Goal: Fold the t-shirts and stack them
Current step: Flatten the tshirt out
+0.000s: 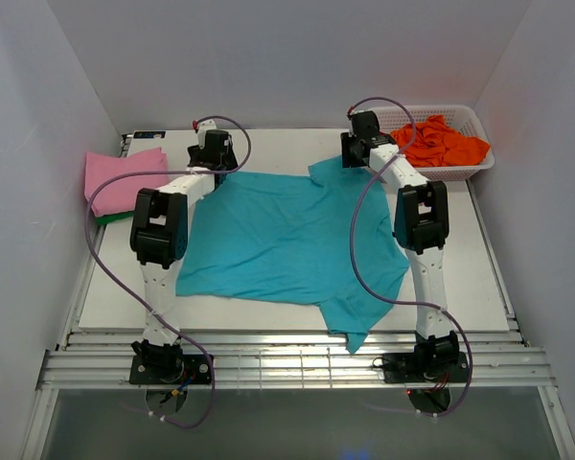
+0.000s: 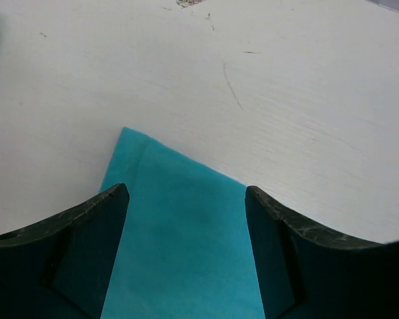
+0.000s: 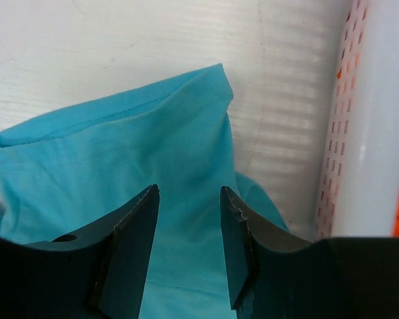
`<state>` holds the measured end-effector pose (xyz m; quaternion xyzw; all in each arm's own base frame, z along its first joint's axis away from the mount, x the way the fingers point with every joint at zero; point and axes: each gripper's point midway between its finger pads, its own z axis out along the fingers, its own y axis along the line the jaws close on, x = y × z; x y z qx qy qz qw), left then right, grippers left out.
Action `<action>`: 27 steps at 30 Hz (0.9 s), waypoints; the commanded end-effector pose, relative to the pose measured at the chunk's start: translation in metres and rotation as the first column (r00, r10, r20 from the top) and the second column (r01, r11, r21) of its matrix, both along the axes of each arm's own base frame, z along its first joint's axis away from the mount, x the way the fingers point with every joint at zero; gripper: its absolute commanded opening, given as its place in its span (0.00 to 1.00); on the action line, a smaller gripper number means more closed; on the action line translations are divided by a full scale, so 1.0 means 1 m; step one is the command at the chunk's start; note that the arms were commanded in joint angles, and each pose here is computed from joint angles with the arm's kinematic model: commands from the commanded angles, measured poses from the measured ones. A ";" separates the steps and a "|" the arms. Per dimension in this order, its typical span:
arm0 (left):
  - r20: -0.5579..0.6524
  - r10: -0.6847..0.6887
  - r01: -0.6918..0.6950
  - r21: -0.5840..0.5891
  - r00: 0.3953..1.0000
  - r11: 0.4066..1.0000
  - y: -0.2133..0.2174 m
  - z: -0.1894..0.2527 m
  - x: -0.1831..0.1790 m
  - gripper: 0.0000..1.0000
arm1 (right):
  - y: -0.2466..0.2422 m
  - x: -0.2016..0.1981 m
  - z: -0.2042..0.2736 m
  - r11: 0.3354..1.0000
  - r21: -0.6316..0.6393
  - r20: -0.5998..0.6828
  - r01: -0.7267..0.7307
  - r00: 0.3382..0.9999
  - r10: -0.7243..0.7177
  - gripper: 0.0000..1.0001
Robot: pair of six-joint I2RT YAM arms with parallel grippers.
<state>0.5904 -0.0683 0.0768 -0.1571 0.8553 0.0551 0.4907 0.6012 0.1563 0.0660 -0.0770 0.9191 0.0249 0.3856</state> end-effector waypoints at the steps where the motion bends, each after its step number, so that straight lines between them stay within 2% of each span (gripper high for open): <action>1: -0.022 0.018 -0.017 0.028 1.000 0.999 0.018 -0.001 0.008 0.81 | -0.008 0.014 0.007 1.000 0.001 0.031 0.016 0.999 -0.016 0.49; 14: -0.074 0.034 -0.034 0.001 0.997 0.999 0.045 -0.029 0.016 0.82 | -0.014 0.033 -0.007 0.999 0.042 0.055 0.008 0.998 -0.011 0.55; 27: -0.088 0.011 -0.013 -0.024 0.996 1.000 0.042 -0.045 0.027 0.81 | -0.011 0.035 -0.024 0.998 0.059 0.031 -0.009 0.999 0.007 0.57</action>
